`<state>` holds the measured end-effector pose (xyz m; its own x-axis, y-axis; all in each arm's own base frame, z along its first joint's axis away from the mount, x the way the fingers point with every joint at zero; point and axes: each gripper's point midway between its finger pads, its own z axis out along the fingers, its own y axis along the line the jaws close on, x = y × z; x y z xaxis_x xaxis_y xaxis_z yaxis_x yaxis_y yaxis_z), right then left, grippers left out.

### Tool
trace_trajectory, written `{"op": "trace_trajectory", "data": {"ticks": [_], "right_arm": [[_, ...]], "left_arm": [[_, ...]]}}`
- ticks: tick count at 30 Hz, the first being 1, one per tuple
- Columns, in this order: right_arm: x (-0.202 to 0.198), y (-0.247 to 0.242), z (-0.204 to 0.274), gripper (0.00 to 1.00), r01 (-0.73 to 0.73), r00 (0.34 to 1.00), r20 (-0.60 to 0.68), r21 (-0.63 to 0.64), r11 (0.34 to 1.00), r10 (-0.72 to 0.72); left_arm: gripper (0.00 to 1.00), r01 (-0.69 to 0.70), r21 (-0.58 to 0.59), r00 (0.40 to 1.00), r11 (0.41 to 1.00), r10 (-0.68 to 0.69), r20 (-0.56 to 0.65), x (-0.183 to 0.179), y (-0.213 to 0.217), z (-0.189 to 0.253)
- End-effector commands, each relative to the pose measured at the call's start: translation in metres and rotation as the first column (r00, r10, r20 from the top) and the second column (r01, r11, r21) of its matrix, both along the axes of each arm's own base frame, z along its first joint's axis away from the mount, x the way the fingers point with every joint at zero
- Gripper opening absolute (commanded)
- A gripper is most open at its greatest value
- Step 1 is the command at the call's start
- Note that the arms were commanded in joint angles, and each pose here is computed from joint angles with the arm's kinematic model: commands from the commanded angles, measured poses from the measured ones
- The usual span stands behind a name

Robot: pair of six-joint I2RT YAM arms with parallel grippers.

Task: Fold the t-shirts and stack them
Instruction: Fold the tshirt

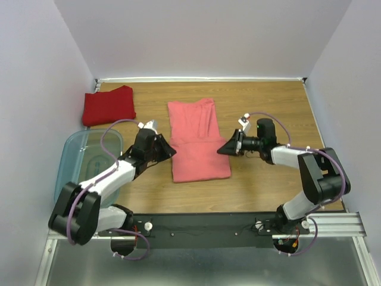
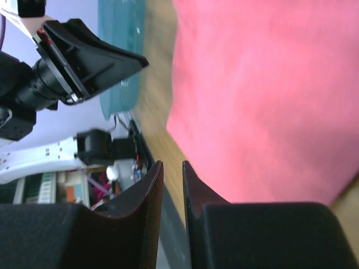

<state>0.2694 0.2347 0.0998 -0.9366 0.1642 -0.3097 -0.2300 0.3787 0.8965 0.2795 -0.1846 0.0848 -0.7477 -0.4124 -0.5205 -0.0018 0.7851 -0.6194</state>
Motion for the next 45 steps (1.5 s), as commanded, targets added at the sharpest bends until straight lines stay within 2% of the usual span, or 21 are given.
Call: {"op": "trace_trajectory", "data": {"ticks": [1,4,9,16,19,21,22,26,28,29,31,32,38,45], "right_arm": [[0.041,0.003,-0.009,0.27,0.059,0.998,0.021,-0.045,0.997,-0.058],[0.07,0.006,-0.011,0.27,0.085,0.995,0.052,-0.053,0.995,-0.082],[0.101,-0.003,-0.057,0.27,0.144,0.989,-0.011,-0.098,0.985,-0.146],[0.114,-0.026,-0.101,0.27,0.219,0.969,-0.094,-0.119,0.969,-0.23],[0.108,-0.027,-0.09,0.28,0.215,0.971,-0.081,-0.107,0.971,-0.224],[0.109,-0.029,-0.056,0.34,0.218,0.976,0.012,-0.108,0.97,-0.218],[0.106,-0.031,-0.062,0.34,0.224,0.972,-0.033,-0.137,0.965,-0.231],[0.084,-0.046,-0.039,0.5,0.223,0.974,0.044,-0.311,0.924,-0.22],[0.07,-0.053,-0.036,0.54,0.217,0.976,0.062,-0.382,0.898,-0.209],[0.055,-0.06,-0.046,0.57,0.214,0.974,0.035,-0.472,0.855,-0.224],[0.038,-0.068,-0.041,0.61,0.222,0.973,0.07,-0.55,0.805,-0.221],[0.024,-0.075,-0.048,0.61,0.215,0.972,0.062,-0.623,0.752,-0.227],[-0.032,-0.079,-0.058,0.63,0.15,0.98,0.024,-0.745,0.65,-0.199],[-0.048,-0.068,-0.063,0.62,0.138,0.982,0.022,-0.765,0.629,-0.189]], "left_arm": [[0.32,0.001,0.051,0.999,0.999,-0.004,0.052,0.041,-0.007,-0.001],[0.3,-0.011,0.071,0.999,0.997,0.008,0.049,0.066,-0.01,-0.004],[0.29,-0.063,0.107,0.998,0.992,0.065,-0.013,0.094,0.003,-0.037],[0.29,-0.083,0.115,0.993,0.99,0.092,-0.075,0.109,0.014,-0.064],[0.41,-0.069,0.12,0.996,0.99,0.075,-0.051,0.111,0.014,-0.053],[0.52,-0.088,0.132,0.996,0.987,0.087,0.015,0.111,0.021,-0.022],[0.55,-0.095,0.139,0.995,0.986,0.093,0.018,0.111,0.022,-0.022],[0.67,-0.113,0.181,0.99,0.977,0.096,0.099,0.093,0.033,0.025],[0.71,-0.129,0.224,0.988,0.966,0.105,0.116,0.081,0.035,0.034],[0.72,-0.127,0.236,0.988,0.963,0.101,0.12,0.07,0.036,0.043],[0.77,-0.117,0.267,0.989,0.957,0.089,0.115,0.049,0.036,0.045],[0.79,-0.117,0.273,0.99,0.955,0.089,0.112,0.042,0.036,0.045],[0.81,-0.041,0.32,0.999,0.946,0.029,0.042,-0.01,0.02,0.024],[0.81,-0.002,0.312,1.0,0.95,-0.001,0.008,-0.032,0.012,0.011]]}}
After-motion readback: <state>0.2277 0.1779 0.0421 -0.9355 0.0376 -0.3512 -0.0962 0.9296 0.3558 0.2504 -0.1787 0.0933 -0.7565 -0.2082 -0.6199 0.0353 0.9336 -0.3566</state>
